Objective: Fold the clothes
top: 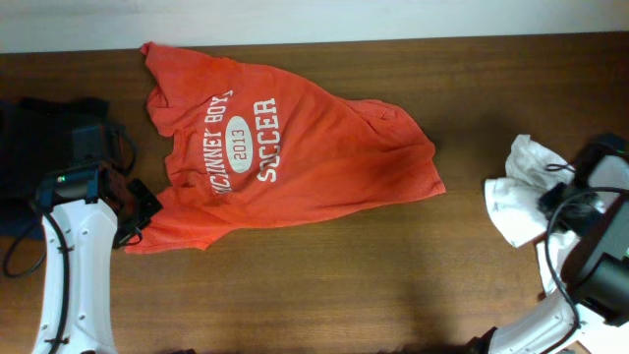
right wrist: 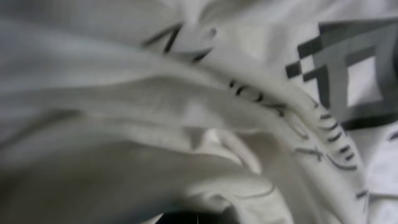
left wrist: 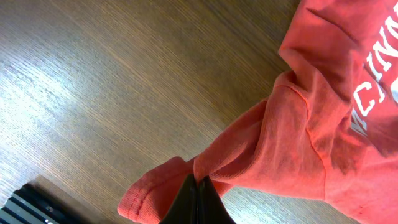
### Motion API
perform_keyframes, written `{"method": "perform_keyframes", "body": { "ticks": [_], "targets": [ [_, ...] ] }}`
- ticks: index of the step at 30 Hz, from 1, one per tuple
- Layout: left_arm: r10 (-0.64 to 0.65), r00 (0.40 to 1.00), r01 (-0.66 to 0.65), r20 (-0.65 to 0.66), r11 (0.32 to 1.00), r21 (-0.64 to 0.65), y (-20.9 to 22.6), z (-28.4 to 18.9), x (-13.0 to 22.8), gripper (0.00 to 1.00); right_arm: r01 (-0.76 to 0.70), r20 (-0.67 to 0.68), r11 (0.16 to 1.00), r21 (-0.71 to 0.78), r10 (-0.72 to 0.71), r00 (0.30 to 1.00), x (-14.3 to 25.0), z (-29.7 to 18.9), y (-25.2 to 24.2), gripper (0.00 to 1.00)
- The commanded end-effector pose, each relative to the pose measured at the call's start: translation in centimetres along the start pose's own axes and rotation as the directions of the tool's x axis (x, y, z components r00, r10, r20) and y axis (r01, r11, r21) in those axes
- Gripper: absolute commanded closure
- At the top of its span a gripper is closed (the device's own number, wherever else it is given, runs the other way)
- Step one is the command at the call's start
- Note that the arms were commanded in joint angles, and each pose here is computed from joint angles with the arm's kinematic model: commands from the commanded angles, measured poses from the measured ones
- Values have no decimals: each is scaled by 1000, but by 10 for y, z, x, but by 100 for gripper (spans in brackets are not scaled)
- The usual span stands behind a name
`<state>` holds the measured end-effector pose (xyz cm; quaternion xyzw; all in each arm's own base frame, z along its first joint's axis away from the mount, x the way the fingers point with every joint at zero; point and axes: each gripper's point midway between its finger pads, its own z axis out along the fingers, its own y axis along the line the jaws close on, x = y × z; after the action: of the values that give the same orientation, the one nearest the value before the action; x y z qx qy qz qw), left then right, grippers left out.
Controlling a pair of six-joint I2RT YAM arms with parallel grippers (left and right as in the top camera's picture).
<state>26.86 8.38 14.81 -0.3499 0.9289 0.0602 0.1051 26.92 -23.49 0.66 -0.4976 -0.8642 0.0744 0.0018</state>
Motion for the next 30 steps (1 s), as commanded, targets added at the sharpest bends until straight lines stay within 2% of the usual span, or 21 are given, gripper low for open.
{"method": "perform_keyframes", "body": {
  "ticks": [1, 2, 4, 5, 8, 10, 15, 18, 20, 23, 25, 26, 27, 29, 30],
  "targets": [
    [-20, 1000, 20, -3, 1000, 1, 1, 0, -1, 100, -5, -47, 949, -315, -10, 999, -17, -25, 34, 94],
    [-20, 1000, 20, -3, 1000, 1, 1, 0, -1, 100, 19, -48, 937, -348, -38, 998, -18, -37, 40, 94],
    [-19, 1000, 19, -7, 1000, -1, 2, 0, 0, 99, 148, -28, 897, -416, -176, 984, -14, -68, 55, 88],
    [-19, 1000, 19, -10, 1000, -3, 2, 0, 1, 99, 223, 7, 866, -448, -246, 969, -12, -89, 64, 83],
    [-19, 1000, 19, -9, 1000, -2, 2, 0, 1, 99, 403, 81, 783, -473, -417, 905, 9, -124, 89, 80],
    [-19, 1000, 19, -9, 1000, -2, 2, 0, 1, 100, 517, 68, 743, -425, -544, 837, 36, -116, 104, 84],
    [-19, 1000, 19, -9, 1000, -2, 2, 0, 1, 100, 607, 96, 710, -358, -619, 780, 61, -60, 127, 86],
    [-18, 1000, 18, -12, 1000, -4, 2, 0, 1, 100, 564, 126, 744, -357, -560, 819, 57, -27, 125, 87],
    [-17, 1000, 17, -20, 1000, -8, 3, 0, 3, 99, 543, 154, 786, -296, -521, 839, 43, -11, 115, 87],
    [-16, 999, 15, -29, 1000, -13, 5, 0, 6, 99, 390, 187, 905, -171, -359, 914, 9, -5, 88, 87],
    [-14, 999, 14, -38, 1000, -18, 6, 0, 8, 100, 278, 223, 943, -183, -236, 946, -15, -5, 74, 87],
    [-13, 999, 12, -44, 1000, -21, 7, 0, 9, 99, 197, 222, 965, -172, -156, 962, -24, -3, 61, 91],
    [-12, 999, 11, -51, 1000, -25, 8, 0, 11, 100, 48, 220, 987, -151, -13, 975, -38, -3, 37, 96],
    [-12, 998, 10, -55, 1000, -28, 8, 0, 12, 99, -29, 229, 980, -197, 75, 970, -58, -10, 21, 95],
    [-12, 998, 10, -55, 1000, -27, 8, 0, 12, 99, -29, 227, 969, -246, 86, 970, -64, -16, 23, 92]
  ]
}}
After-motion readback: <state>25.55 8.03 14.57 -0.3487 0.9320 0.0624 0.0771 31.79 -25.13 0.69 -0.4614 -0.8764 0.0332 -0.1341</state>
